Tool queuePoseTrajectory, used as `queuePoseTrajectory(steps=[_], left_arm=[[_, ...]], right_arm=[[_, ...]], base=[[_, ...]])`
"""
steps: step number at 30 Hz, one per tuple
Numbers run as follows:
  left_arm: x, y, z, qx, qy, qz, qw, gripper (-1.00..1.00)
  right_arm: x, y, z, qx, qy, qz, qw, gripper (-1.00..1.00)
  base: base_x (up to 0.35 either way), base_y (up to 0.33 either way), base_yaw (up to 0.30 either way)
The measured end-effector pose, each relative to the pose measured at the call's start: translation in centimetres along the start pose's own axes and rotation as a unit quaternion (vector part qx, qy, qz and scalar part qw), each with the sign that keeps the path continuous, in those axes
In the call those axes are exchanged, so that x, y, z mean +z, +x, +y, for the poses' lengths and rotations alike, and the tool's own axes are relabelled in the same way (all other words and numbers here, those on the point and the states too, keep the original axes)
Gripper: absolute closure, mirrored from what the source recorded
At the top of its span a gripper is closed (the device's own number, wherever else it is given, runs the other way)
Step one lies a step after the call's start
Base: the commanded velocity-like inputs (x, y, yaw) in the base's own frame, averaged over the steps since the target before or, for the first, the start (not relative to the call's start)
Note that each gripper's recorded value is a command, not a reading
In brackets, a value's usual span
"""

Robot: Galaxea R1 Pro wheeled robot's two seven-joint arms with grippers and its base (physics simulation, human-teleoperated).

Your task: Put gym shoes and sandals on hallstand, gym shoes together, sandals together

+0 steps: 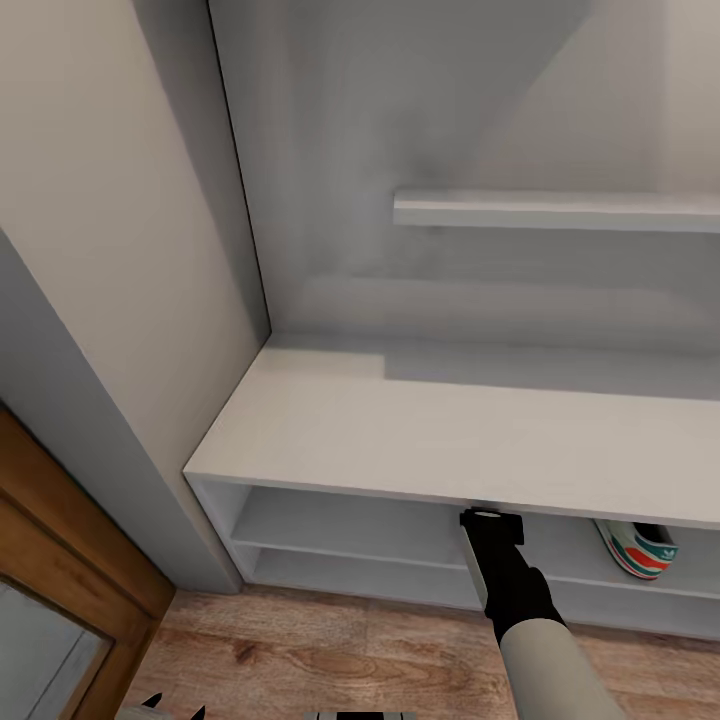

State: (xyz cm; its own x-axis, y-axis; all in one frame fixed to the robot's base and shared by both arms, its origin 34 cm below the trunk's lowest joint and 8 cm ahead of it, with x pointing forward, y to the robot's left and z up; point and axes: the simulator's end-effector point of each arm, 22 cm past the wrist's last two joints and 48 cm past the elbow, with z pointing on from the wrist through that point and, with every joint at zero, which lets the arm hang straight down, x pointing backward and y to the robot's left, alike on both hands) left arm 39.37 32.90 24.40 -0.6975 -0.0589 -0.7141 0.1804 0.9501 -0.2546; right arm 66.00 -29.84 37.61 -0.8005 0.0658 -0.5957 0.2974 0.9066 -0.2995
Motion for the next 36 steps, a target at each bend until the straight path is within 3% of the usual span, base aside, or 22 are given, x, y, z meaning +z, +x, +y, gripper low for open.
queuePoseTrajectory(steps=[8, 36], left_arm=[[0.01, -0.01, 0.02, 0.000, 0.000, -0.001, 1.0000, -1.00], [-0.01, -0.17, 0.17, -0.003, -0.003, -0.004, 1.0000, -1.00]], right_arm=[[0.03, 0.02, 0.02, 0.000, 0.000, 0.000, 1.0000, -1.00], [0.09, 0.15, 0.12, 0.000, -0.001, 0.000, 1.0000, -1.00]], base=[[-0.197, 0.000, 0.000], [-0.332, -0.013, 0.000]])
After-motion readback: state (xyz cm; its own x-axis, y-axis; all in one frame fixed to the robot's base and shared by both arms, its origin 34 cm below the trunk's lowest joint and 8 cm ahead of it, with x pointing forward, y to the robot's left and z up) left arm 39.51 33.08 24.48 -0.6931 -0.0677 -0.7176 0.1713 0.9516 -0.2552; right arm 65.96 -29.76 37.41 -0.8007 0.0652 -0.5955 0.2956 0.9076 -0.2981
